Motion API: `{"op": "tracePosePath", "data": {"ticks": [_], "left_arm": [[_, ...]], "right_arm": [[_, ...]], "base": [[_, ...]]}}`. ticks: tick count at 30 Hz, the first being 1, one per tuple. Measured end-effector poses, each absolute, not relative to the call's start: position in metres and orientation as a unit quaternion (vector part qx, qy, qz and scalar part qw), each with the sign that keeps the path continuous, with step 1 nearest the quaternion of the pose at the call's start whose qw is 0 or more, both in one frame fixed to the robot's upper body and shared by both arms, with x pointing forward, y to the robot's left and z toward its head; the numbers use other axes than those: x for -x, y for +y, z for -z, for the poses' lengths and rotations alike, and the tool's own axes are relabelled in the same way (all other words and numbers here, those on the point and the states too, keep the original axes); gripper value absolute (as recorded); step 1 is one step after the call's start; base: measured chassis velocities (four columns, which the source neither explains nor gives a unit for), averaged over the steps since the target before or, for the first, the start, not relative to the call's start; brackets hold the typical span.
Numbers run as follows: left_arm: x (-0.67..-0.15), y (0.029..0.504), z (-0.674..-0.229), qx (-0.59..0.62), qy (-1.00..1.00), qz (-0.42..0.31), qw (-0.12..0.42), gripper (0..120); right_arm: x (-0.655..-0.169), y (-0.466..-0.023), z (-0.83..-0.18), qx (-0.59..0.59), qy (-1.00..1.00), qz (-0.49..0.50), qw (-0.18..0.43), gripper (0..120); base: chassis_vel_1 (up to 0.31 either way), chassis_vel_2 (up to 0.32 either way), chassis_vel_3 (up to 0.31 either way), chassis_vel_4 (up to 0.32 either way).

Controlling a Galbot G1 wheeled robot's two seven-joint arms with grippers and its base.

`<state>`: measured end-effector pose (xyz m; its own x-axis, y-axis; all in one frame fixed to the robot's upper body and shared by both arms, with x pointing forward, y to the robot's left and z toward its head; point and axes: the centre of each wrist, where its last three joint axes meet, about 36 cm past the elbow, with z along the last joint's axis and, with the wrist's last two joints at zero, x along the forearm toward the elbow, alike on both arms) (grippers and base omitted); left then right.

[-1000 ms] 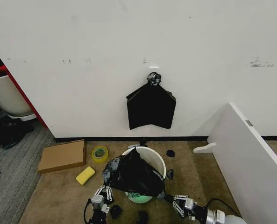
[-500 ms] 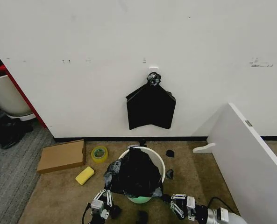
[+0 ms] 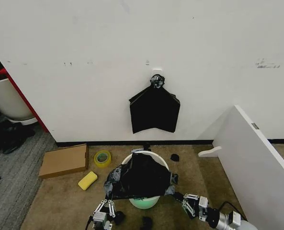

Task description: Place the garbage bag over the trash bin.

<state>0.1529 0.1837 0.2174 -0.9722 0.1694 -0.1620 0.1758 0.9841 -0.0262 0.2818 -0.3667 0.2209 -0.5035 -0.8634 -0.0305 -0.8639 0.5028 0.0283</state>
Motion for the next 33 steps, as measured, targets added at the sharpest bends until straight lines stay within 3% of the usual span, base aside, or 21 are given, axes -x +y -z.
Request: {"op": "tracePosePath", "data": {"ticks": [9, 16, 24, 33], "left_arm": [[-0.151, 0.189, -0.217, -0.106, 0.992, -0.002, 0.070, 0], [-0.153, 0.223, -0.218, -0.128, 0.990, -0.002, 0.056, 0], [-0.183, 0.263, -0.246, -0.251, 0.965, 0.017, 0.071, 0], [-0.195, 0.278, -0.228, -0.273, 0.961, -0.001, 0.038, 0]], "right_arm": [[-0.276, -0.359, -0.207, 0.532, 0.847, 0.005, 0.004, 0], [-0.276, -0.344, -0.215, 0.544, 0.839, 0.003, 0.018, 0], [-0.272, -0.340, -0.213, 0.544, 0.839, 0.002, 0.018, 0], [-0.275, -0.345, -0.208, 0.543, 0.840, 0.012, 0.013, 0]], "base": [[0.000, 0.000, 0.000, 0.000], [0.000, 0.000, 0.000, 0.000], [0.000, 0.000, 0.000, 0.000], [0.000, 0.000, 0.000, 0.000]]}}
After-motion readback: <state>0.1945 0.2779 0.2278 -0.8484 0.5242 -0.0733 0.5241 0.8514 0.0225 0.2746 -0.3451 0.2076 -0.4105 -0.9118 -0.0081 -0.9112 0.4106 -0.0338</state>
